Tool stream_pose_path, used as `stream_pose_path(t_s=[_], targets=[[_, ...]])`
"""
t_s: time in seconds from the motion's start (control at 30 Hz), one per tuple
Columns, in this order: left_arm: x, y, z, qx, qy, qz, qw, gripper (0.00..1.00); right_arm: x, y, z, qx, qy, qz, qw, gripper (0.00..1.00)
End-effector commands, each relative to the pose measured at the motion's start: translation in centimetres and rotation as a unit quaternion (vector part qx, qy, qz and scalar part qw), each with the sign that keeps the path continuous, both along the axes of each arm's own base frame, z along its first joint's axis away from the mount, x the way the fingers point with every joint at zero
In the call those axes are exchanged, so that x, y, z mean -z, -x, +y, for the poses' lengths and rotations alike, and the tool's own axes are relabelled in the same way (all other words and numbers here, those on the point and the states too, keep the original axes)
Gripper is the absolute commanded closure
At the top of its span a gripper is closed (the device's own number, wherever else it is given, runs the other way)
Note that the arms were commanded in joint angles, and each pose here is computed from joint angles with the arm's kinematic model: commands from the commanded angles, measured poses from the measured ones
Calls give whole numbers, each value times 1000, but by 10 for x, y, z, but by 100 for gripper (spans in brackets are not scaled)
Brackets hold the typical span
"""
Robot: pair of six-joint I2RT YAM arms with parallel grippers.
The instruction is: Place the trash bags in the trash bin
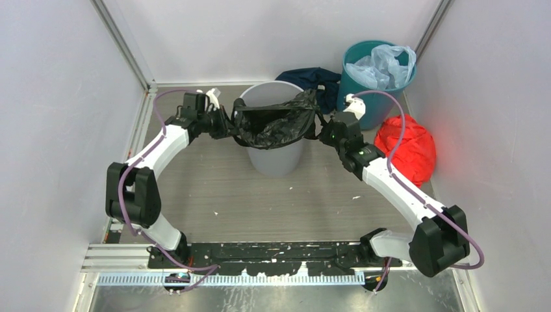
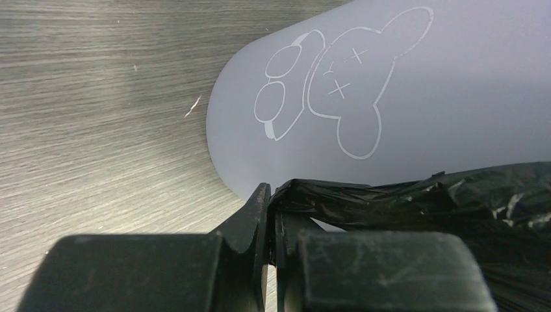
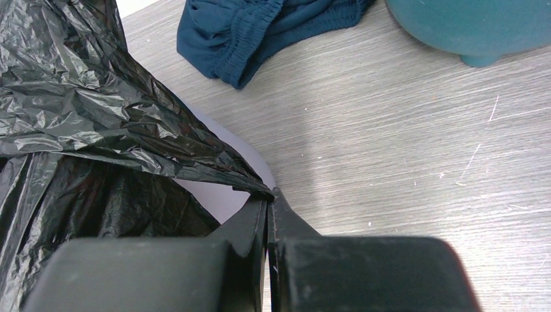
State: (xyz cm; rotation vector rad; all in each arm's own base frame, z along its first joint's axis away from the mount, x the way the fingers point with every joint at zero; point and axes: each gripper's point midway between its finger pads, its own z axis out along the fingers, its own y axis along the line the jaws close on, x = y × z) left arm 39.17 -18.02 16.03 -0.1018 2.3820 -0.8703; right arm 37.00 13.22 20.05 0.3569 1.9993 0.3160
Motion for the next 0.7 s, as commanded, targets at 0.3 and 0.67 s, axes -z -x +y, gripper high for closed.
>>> stream_pose_path(t_s=[0.3, 0.67], targets=[[14, -7, 18, -26, -53, 26, 998, 95, 49, 46, -38, 40, 47, 85, 995, 98], [-4, -39, 16, -30, -61, 8, 998, 95, 58, 66, -32, 33, 41, 90, 995, 98]])
